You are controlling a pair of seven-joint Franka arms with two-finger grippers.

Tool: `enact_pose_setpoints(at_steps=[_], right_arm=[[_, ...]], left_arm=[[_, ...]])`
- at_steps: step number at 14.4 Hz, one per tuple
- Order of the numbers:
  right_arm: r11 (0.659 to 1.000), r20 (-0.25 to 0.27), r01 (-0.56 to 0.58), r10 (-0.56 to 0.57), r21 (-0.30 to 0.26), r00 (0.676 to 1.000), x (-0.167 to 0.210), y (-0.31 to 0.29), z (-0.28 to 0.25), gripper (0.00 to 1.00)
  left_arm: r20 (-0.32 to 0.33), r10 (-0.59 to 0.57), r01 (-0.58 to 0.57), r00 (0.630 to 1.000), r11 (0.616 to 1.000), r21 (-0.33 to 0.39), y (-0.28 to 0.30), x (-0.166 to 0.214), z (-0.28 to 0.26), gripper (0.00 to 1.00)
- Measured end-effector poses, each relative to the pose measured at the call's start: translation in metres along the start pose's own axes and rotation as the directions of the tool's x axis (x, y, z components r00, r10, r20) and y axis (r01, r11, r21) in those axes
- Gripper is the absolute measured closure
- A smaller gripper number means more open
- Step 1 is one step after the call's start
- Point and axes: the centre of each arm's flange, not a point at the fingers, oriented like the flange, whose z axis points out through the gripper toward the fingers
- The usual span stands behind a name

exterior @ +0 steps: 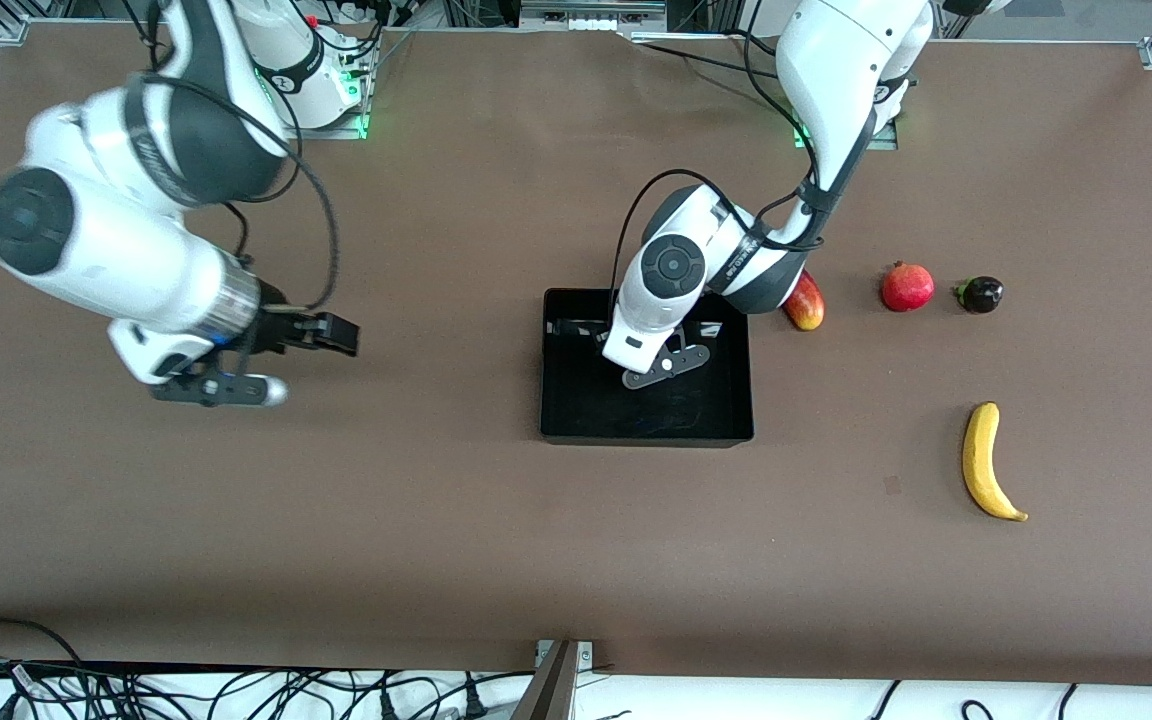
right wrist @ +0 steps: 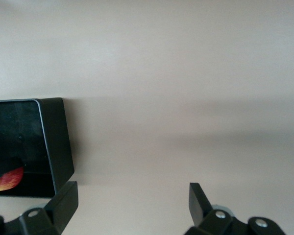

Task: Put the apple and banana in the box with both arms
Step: 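Slide the box toward the fruit with the right gripper while the left lifts the apple, then lower the apple into the box, open the left gripper while the right withdraws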

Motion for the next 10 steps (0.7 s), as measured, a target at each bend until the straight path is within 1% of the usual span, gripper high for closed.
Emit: enact_pose_setpoints(at_steps=[2,4,6,8,10], right_arm=[[1.0,-0.001,-0.003,0.003,0.011,1.0,-0.013,0.023,-0.025,0.0],[1.0,0.0,-0.01,0.01,0.023,1.0,-0.031,0.055,-0.044,0.0],[1.0,-0.004,-0.01,0.01,-0.001,1.0,-0.055,0.083,-0.063,0.0],[1.0,0.004,-0.002,0.002,-0.019,1.0,-0.077,0.096,-0.078,0.0],[1.0,0.004,0.003,-0.003,-0.031,1.0,-0.087,0.102,-0.086,0.0]], left_arm=[[-0.014,0.019,-0.019,1.0,1.0,0.02,0.003,-0.007,0.007,0.31],[-0.036,0.041,-0.041,0.999,0.999,0.008,0.01,-0.013,0.015,0.31],[-0.044,0.057,-0.057,0.997,0.998,-0.001,0.015,-0.019,0.025,0.31],[-0.049,0.057,-0.057,0.997,0.998,-0.012,0.017,-0.021,0.034,0.31],[-0.049,0.049,-0.05,0.998,0.999,-0.015,0.017,-0.02,0.042,0.31]])
